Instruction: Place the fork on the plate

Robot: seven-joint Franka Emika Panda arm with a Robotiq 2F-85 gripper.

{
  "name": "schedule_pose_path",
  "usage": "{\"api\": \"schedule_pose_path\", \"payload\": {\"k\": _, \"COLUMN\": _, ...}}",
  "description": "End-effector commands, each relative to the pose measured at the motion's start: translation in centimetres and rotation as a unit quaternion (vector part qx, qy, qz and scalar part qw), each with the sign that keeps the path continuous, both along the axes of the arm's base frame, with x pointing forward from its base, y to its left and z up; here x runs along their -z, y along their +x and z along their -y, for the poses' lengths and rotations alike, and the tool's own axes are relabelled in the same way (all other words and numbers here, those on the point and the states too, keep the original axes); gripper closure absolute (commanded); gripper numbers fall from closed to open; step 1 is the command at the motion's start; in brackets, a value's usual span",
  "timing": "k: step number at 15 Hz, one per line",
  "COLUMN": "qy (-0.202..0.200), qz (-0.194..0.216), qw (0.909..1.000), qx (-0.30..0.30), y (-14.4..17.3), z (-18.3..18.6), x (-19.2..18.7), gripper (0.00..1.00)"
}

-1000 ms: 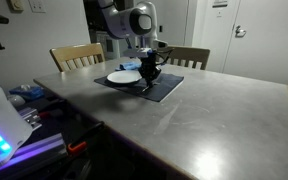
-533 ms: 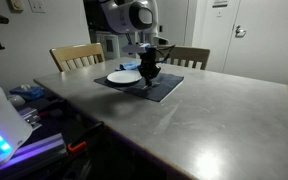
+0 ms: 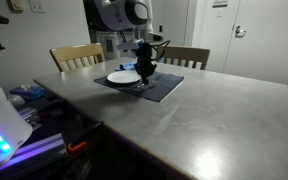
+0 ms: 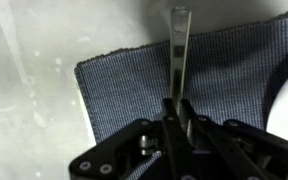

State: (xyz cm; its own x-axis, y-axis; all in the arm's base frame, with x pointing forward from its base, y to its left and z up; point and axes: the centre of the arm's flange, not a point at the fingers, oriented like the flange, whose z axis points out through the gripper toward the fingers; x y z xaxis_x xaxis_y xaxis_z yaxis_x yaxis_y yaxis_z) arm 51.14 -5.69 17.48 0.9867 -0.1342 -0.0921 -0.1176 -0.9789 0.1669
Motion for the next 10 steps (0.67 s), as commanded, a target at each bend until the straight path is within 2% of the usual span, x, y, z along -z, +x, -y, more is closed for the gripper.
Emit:
{"api": "schedule_pose_path", "payload": {"k": 1, "qy": -0.023, "qz": 0.006, "qw": 0.9997, "qx": -0.008, "y": -1.9, "z": -0.9, "x": -1.5, "gripper": 0.97}}
{"api": "schedule_pose_path", "payload": {"k": 5, "qy": -0.061, "qz": 0.008, "qw": 0.9974, "qx": -0.037, "y": -2.7, "z": -1.9, "x": -2.0, "gripper": 0.97}}
{"api": "schedule_pose_path", "payload": {"k": 10, "qy": -0.072, "qz": 0.001, "qw": 0.992, "qx": -0.104, "y": -3.1, "z": -2.9, "x": -2.8, "gripper": 0.97}}
